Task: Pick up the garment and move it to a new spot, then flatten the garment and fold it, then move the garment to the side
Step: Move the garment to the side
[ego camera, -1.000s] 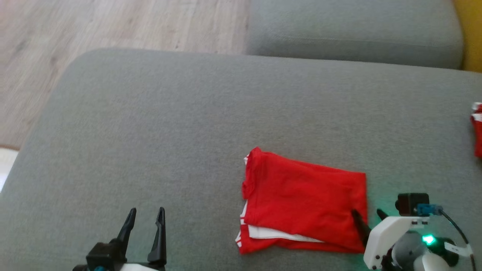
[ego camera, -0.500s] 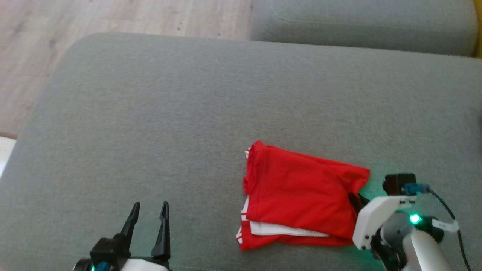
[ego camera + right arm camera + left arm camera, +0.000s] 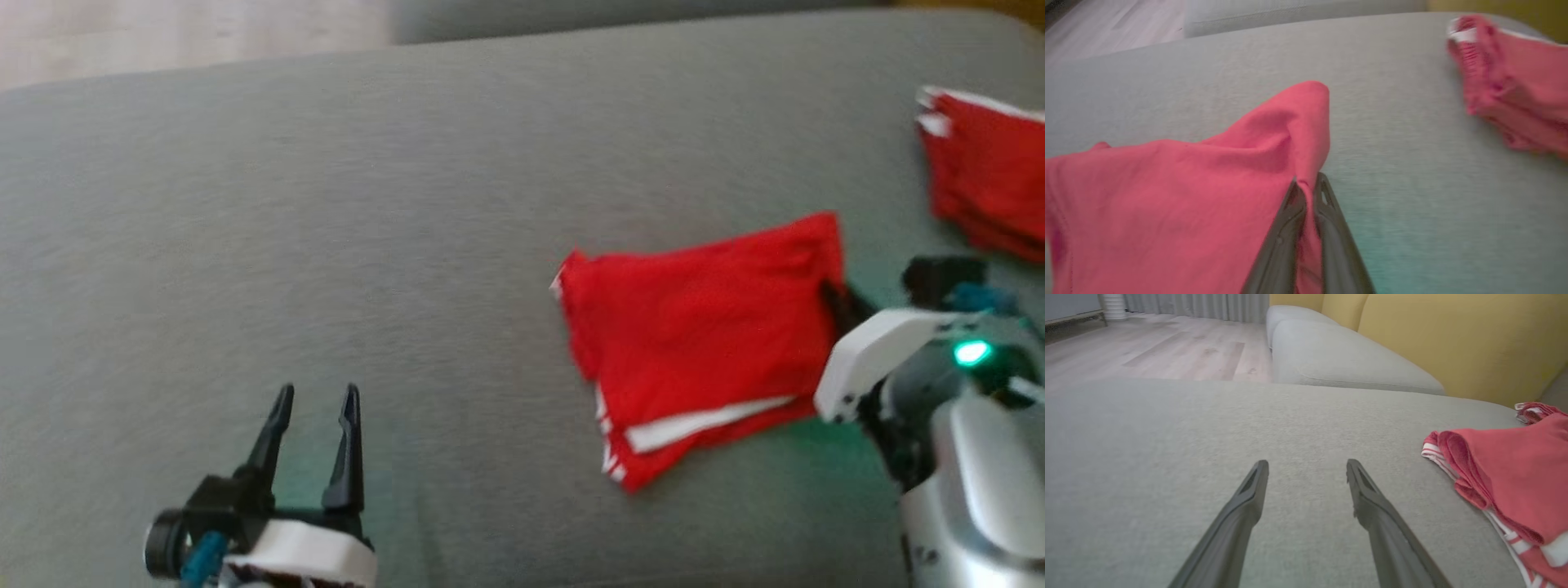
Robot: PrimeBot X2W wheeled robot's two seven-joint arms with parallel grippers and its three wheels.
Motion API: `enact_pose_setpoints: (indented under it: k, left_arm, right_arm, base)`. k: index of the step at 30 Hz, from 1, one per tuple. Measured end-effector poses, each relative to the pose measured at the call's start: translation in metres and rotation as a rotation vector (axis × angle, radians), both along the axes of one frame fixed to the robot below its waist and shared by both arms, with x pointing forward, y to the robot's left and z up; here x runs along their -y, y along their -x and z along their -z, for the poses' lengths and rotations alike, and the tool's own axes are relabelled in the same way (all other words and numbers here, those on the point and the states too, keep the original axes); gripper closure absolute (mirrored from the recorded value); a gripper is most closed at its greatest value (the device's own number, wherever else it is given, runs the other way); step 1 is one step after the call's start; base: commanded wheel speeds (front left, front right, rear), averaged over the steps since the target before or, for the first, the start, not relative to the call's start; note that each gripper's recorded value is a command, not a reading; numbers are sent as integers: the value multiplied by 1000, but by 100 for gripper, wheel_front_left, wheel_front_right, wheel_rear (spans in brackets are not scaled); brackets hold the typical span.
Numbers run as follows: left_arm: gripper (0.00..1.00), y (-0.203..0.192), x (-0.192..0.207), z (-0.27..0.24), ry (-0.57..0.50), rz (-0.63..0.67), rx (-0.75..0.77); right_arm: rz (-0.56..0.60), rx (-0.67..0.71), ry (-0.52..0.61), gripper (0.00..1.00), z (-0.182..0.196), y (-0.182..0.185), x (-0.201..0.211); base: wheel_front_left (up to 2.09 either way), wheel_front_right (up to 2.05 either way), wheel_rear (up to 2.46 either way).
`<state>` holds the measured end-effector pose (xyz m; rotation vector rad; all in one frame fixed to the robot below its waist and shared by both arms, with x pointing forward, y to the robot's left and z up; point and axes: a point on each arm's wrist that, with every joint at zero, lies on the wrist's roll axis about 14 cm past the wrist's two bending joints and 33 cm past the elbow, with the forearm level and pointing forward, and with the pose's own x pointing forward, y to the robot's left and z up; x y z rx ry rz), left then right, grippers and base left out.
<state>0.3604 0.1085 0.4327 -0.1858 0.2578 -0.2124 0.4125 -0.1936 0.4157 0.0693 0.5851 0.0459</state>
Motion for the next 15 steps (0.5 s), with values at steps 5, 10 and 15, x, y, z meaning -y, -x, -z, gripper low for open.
enact_pose_setpoints:
  k: [5, 10, 15]
  left_arm:
    - [0, -28, 36, -3, 11, 120, 32]
    - [0, -48, 72, 2, 21, 235, 32]
    - [0, -57, 103, 11, 42, 319, 14]
  right_arm:
    - [139, 56, 50, 100, -21, 11, 58]
    - [255, 50, 91, 100, -24, 35, 100]
    - [322, 34, 121, 100, -24, 52, 123]
  base:
    - [0, 0, 0]
    - [0, 0, 0]
    - [0, 0, 0]
